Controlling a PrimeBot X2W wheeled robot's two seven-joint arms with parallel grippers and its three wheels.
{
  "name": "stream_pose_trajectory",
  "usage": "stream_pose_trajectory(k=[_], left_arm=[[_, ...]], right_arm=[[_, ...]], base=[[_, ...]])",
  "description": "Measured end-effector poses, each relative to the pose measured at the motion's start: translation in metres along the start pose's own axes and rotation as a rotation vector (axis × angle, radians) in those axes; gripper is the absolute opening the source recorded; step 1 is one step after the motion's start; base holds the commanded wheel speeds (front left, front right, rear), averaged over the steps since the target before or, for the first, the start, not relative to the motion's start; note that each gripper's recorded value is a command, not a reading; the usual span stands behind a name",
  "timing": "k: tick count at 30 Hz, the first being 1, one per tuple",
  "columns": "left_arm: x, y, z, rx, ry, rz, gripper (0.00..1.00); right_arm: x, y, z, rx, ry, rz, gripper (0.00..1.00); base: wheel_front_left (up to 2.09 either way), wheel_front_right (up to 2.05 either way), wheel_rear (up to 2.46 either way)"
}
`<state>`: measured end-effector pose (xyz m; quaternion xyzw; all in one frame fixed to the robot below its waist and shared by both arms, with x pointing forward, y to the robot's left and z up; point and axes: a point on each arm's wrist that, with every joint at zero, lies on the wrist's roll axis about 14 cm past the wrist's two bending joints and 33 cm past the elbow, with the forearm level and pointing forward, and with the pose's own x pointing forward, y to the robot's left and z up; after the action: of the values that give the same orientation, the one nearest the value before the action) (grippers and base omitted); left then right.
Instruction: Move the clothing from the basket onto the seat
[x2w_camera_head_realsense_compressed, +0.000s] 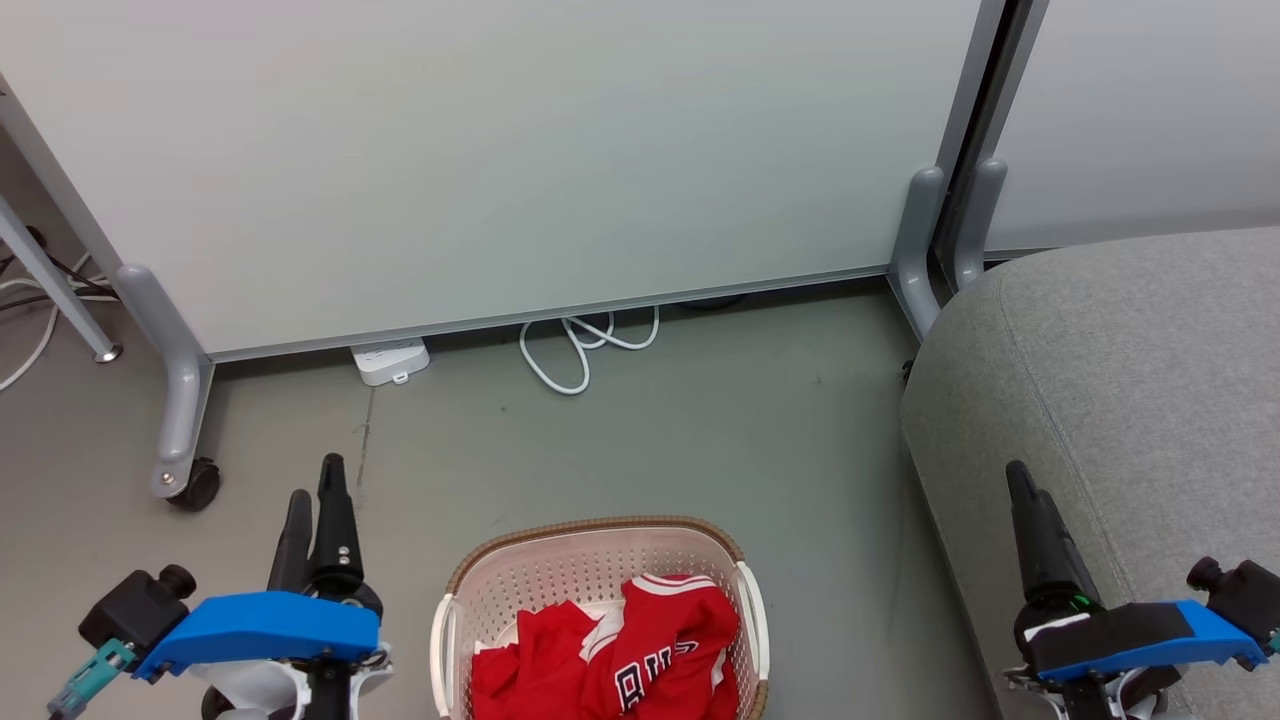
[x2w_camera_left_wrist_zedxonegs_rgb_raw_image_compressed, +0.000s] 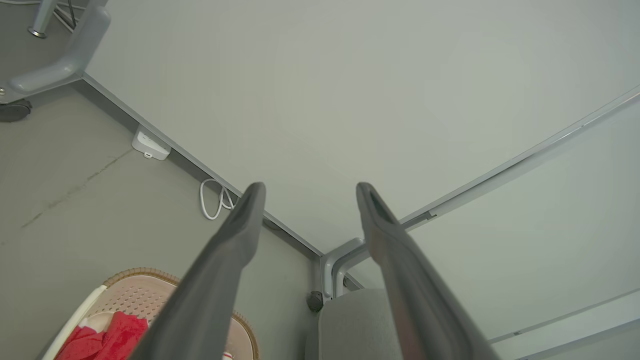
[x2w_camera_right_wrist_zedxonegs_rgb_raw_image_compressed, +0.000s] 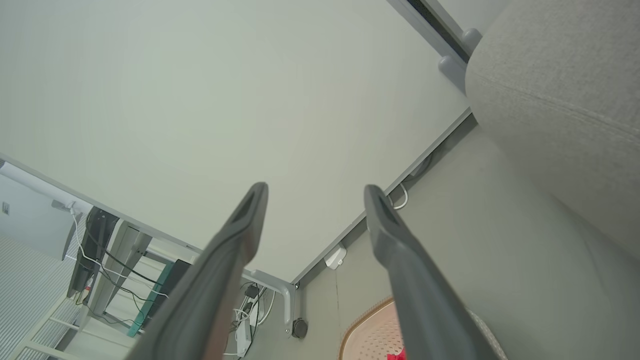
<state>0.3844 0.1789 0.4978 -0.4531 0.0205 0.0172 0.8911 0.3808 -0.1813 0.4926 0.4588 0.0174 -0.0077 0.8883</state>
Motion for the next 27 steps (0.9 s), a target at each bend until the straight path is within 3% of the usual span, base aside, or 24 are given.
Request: stream_pose_trajectory(k=[10, 27], left_arm=[[0.002, -0.008, -0.009, 0.198, 0.011, -0.019, 1.0], [0.002, -0.016, -0.016, 0.448, 0.002, -0.055, 1.0]], right_arm=[[0.001, 0.005, -0.004, -0.175, 0.004, 0.022, 1.0], [0.002, 0.011, -0.009, -0.404, 0.002, 0.06, 1.0]], base=[[0.0, 0.0, 0.0], [0.0, 0.0, 0.0]])
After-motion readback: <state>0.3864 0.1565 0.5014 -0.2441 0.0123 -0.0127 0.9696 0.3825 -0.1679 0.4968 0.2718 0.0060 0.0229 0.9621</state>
